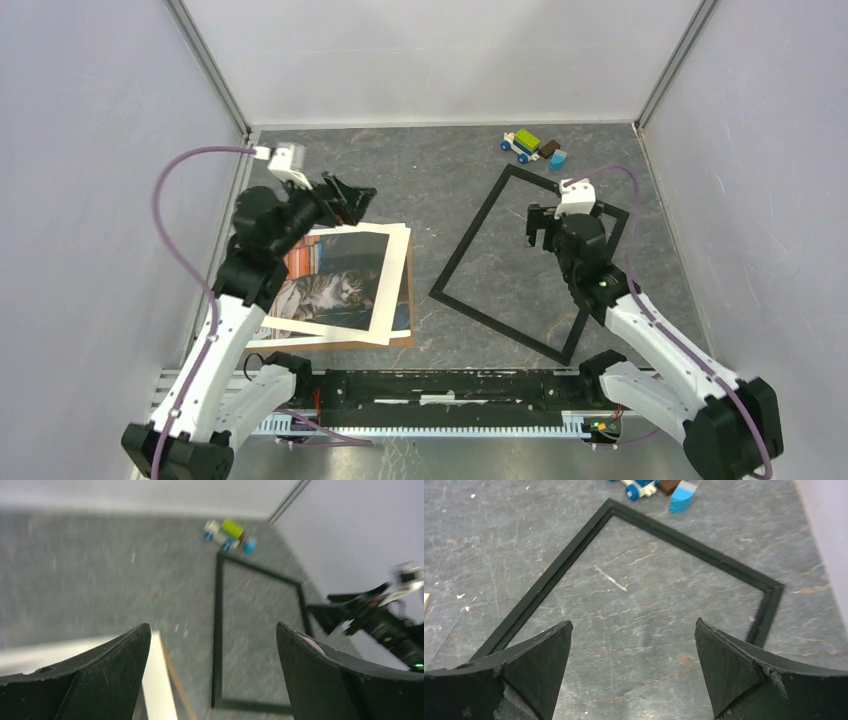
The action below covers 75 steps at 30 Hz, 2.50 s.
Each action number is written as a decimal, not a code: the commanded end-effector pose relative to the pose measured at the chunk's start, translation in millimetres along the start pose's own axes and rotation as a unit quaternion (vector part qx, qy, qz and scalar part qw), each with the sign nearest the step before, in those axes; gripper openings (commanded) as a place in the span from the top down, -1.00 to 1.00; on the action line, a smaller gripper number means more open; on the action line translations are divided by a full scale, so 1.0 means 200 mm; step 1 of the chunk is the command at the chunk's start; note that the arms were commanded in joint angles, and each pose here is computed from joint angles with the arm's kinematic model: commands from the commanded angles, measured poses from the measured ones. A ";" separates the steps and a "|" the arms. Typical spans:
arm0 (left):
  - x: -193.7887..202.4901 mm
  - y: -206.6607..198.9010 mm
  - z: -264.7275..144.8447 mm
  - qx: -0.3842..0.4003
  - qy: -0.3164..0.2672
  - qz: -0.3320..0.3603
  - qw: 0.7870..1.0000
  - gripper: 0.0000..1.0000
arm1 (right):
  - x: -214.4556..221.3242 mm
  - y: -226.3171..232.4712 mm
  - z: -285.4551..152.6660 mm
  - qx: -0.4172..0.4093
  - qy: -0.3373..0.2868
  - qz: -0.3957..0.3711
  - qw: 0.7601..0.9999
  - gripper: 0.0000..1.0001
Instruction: Put the photo into the frame
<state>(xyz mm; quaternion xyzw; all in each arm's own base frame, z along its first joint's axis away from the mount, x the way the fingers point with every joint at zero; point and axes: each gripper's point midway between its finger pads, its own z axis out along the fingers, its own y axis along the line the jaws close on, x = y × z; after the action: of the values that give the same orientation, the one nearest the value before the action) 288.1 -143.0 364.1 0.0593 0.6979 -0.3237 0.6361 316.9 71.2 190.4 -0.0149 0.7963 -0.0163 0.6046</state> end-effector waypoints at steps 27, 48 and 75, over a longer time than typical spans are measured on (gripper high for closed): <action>1.50 0.55 -0.56 -0.476 0.292 -0.369 0.743 -1.00 | 0.36 1.41 0.56 -0.393 0.283 0.038 0.874 -0.97; 1.64 0.65 -0.62 -0.513 0.305 -0.343 0.726 -0.91 | 0.58 1.51 0.63 -0.416 0.288 0.049 0.861 -0.92; 1.76 0.68 -0.62 -0.511 0.328 -0.338 0.719 -0.87 | 0.43 1.79 0.41 -0.532 0.318 0.084 0.780 -0.71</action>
<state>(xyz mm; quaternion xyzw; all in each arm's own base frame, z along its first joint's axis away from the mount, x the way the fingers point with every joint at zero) 235.1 -110.6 29.2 -0.4050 0.8736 -0.1613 0.2162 400.0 412.4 42.8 -0.2632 0.8371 0.4080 0.2521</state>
